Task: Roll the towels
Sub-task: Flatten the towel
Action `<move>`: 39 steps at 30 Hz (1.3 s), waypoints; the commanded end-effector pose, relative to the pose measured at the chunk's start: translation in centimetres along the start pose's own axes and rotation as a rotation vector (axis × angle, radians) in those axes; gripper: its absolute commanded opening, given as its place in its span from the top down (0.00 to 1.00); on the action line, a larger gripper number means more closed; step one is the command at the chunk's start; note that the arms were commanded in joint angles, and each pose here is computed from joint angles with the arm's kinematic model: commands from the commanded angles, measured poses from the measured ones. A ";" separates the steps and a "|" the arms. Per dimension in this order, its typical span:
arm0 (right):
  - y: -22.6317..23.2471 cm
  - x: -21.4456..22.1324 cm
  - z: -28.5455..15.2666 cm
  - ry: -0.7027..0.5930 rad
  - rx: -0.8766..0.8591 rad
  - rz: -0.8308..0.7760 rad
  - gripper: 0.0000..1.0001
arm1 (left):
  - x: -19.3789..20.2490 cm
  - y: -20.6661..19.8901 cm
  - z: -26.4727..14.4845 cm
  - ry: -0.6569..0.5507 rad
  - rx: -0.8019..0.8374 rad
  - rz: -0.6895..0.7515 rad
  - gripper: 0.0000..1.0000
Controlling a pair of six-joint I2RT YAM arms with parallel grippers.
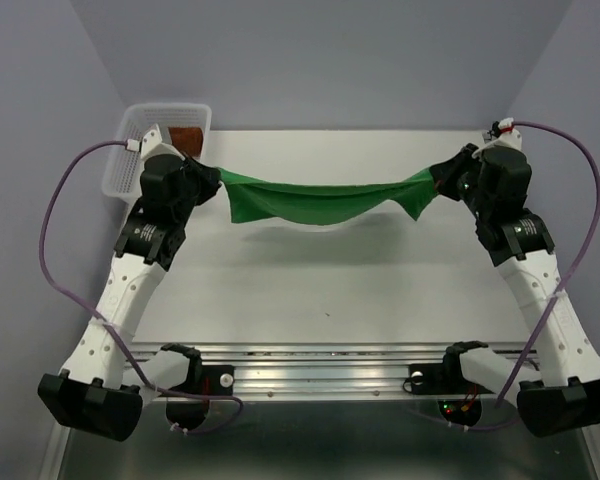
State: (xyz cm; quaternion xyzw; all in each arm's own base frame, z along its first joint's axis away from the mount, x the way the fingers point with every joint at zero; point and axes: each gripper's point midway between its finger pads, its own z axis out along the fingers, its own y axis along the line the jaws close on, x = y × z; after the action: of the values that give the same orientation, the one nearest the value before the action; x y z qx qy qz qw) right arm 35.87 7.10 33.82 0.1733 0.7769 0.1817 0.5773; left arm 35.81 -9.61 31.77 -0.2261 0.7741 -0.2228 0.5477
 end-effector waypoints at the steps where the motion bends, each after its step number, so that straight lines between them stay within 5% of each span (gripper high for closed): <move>1: 0.6 -3.7 -3.9 -0.111 -0.004 -0.031 0.99 | -4.5 -2.0 -4.3 -0.131 0.059 -0.027 1.00; 9: 1.1 -7.1 -12.3 -0.225 -0.038 -0.041 0.99 | -7.3 -3.1 -12.8 -0.236 0.170 -0.067 1.00; 16: 1.6 -5.5 -19.5 -0.210 -0.150 -0.030 0.99 | -4.6 -4.1 -19.1 -0.164 0.362 -0.101 1.00; 22: 1.0 -5.0 -22.4 -0.236 -0.163 0.000 0.99 | -2.8 -4.0 -20.7 -0.110 0.414 -0.131 1.00; 27: -1.4 -3.1 -18.1 -0.170 -0.030 0.018 0.99 | -0.3 -2.6 -16.1 -0.026 0.333 -0.143 1.00; 39: -10.6 8.2 3.0 0.136 0.375 -0.058 0.99 | 11.9 5.4 5.9 0.287 -0.085 -0.134 1.00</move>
State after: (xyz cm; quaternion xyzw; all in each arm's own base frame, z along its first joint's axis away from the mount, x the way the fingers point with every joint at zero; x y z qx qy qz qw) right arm 31.19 3.31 20.54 0.2182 0.8692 0.0473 0.4413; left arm 32.07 -12.46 19.14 -0.2654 0.8402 -0.2689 0.3890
